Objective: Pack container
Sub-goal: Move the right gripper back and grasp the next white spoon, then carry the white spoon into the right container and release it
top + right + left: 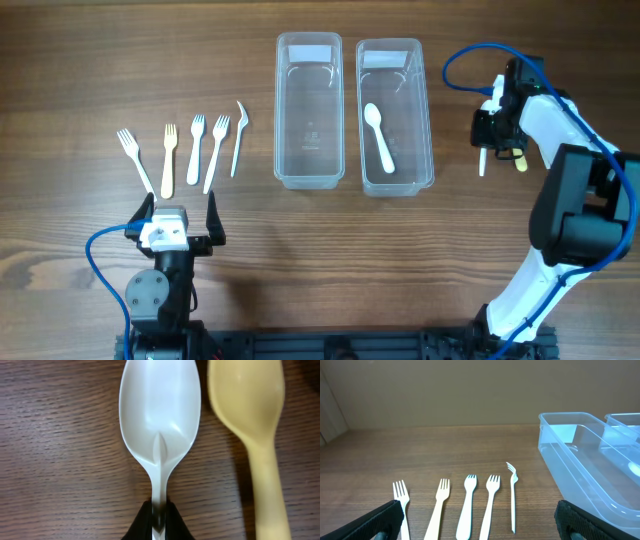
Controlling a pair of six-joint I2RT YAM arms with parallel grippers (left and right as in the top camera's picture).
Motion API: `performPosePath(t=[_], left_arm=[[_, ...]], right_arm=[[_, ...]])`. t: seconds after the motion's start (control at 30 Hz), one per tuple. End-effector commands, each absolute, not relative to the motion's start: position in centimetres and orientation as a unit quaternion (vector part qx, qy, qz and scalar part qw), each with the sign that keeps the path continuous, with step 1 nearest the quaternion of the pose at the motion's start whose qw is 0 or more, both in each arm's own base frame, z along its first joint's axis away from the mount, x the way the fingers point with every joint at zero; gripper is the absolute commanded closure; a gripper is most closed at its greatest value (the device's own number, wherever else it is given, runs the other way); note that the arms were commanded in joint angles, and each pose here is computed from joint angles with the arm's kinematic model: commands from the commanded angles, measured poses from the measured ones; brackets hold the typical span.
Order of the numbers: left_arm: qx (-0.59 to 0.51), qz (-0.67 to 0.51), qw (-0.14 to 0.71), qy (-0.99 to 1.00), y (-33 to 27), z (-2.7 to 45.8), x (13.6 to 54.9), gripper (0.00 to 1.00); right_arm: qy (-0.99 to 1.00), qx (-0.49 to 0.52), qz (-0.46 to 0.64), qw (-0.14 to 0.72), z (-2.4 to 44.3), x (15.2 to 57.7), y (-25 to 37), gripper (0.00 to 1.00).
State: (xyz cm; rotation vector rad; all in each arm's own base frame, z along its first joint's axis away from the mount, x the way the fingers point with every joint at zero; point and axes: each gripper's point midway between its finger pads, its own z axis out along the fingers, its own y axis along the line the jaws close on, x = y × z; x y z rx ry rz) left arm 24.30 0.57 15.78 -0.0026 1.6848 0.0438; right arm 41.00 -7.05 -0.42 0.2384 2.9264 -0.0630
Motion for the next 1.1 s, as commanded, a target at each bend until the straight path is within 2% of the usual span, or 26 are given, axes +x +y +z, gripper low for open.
performPosePath(t=[0.0,0.13,0.33,0.53,0.83,0.93,1.07], left_arm=[[0.007,0.021,0.666,0.746,0.5,15.6,24.3,0.00],[0.007,0.021,0.666,0.746,0.5,15.6,24.3,0.00],[0.007,0.021,0.666,0.745,0.5,15.6,24.3,0.00],[0.007,0.021,0.666,0.746,0.5,15.6,24.3,0.00],[0.007,0.021,0.666,0.746,0.5,15.6,24.3,0.00],[0.007,0.021,0.666,0.746,0.5,15.6,24.3,0.00],[0.007,0.021,0.666,0.746,0.5,15.6,24.3,0.00]], right_arm=[[0.996,0.058,0.010,0.063,-3.2,39.9,-4.0,0.96],[0.996,0.053,0.009,0.077,-2.0,40.5,-3.4,0.96],[0.990,0.054,0.008,0.134,2.9,41.8,-3.2,0.96],[0.974,0.052,0.005,0.219,10.5,42.3,-3.2,0.96],[0.937,0.038,0.021,0.346,22.1,39.9,-1.9,0.96],[0.926,0.010,0.077,0.369,24.2,39.2,0.5,0.96],[0.923,-0.020,0.103,0.370,24.7,38.8,3.3,0.96]])
